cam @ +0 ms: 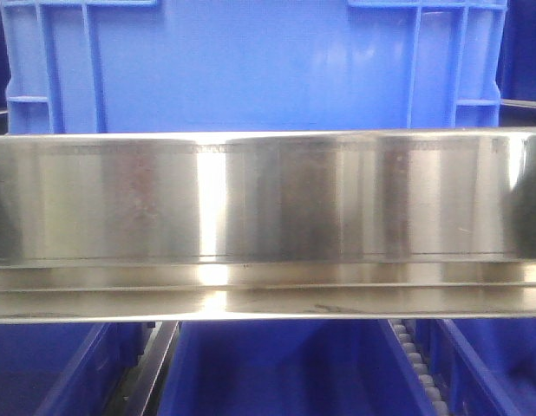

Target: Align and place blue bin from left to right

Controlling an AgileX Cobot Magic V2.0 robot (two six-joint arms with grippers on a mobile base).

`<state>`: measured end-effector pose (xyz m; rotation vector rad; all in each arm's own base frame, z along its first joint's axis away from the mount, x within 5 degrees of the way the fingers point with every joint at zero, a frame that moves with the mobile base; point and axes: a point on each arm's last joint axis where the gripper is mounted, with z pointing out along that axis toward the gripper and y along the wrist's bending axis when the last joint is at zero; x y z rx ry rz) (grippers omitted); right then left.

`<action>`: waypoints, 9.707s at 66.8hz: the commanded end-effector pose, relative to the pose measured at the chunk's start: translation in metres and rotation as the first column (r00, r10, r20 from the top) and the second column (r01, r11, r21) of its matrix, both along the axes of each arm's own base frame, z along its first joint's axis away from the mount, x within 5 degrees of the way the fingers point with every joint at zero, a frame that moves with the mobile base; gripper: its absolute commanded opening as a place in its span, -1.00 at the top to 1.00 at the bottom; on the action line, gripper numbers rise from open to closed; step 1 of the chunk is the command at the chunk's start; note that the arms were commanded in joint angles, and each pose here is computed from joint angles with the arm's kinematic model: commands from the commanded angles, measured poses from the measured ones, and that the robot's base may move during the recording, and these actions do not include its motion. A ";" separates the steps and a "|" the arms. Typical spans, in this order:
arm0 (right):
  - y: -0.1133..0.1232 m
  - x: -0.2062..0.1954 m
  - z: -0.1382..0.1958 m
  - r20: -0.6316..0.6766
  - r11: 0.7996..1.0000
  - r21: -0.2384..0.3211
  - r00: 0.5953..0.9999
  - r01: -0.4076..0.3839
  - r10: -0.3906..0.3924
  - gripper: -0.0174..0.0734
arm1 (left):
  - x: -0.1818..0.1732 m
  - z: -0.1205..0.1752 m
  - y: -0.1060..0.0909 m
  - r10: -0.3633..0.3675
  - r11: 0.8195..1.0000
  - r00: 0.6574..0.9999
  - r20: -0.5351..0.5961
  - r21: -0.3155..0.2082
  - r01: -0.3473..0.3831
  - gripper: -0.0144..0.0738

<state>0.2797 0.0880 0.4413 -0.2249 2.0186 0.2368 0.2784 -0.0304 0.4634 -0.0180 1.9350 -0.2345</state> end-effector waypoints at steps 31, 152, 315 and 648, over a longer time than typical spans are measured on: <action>0.074 0.054 -0.009 -0.183 0.993 -0.115 0.983 -0.012 -0.009 0.78 | 0.068 -0.001 -0.069 -0.012 0.990 0.982 -0.186 0.139 0.039 0.92; 0.107 0.092 -0.052 -0.324 0.995 -0.096 0.946 -0.033 0.001 0.02 | 0.082 -0.012 -0.086 0.009 0.993 0.969 -0.246 0.113 0.020 0.92; 0.109 0.096 -0.063 -0.363 0.993 -0.117 0.932 -0.034 -0.011 0.78 | 0.116 -0.052 -0.101 0.120 0.980 0.957 -0.264 0.186 -0.072 -0.13; 0.074 -0.104 0.029 -0.114 0.999 0.041 0.993 0.007 -0.003 0.79 | -0.070 0.018 -0.109 0.087 0.993 0.977 -0.195 0.101 -0.068 0.92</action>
